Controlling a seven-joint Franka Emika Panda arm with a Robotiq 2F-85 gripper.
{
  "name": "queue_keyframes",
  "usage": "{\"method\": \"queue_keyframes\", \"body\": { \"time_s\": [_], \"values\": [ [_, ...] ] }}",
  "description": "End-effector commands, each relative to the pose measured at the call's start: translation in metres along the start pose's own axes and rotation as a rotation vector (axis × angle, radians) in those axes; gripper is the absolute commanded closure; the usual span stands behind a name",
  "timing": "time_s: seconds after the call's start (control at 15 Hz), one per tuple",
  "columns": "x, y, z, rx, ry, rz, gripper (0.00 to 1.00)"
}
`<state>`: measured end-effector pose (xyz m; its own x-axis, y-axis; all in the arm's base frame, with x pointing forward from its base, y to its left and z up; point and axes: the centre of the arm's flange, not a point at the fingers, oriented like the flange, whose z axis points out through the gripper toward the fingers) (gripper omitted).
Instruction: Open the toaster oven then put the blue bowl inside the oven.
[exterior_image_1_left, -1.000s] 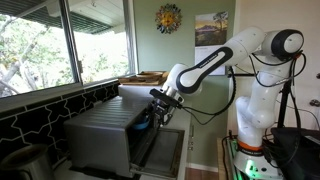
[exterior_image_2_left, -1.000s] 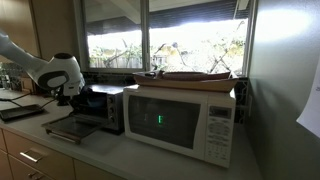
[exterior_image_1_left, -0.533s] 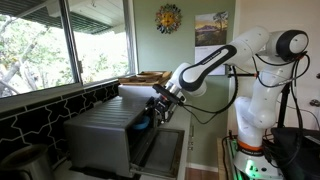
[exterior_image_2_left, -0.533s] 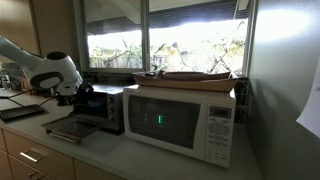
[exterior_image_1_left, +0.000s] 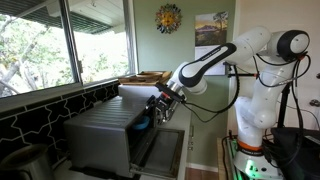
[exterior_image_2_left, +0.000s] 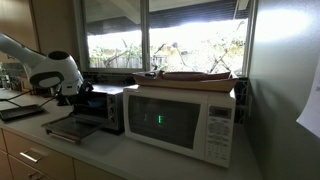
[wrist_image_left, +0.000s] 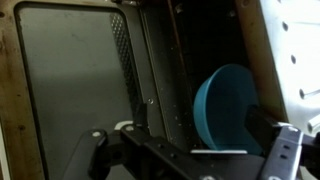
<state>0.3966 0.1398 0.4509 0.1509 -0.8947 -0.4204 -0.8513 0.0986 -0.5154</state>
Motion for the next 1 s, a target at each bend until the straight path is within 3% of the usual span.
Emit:
{"method": "queue_keyframes", "body": {
  "time_s": [0.0, 0.27, 0.53, 0.6, 0.67, 0.93],
  "values": [
    [0.006, 0.003, -0.022, -0.088, -0.032, -0.058, 0.00],
    [0.014, 0.017, -0.033, -0.296, -0.039, -0.174, 0.00],
    [0.037, 0.032, -0.050, -0.413, -0.006, -0.304, 0.00],
    [0.045, 0.036, -0.054, -0.420, -0.003, -0.338, 0.00],
    [0.029, 0.025, -0.036, -0.399, -0.014, -0.270, 0.00],
    [0.031, 0.024, -0.038, -0.399, -0.012, -0.275, 0.00]
  ]
}}
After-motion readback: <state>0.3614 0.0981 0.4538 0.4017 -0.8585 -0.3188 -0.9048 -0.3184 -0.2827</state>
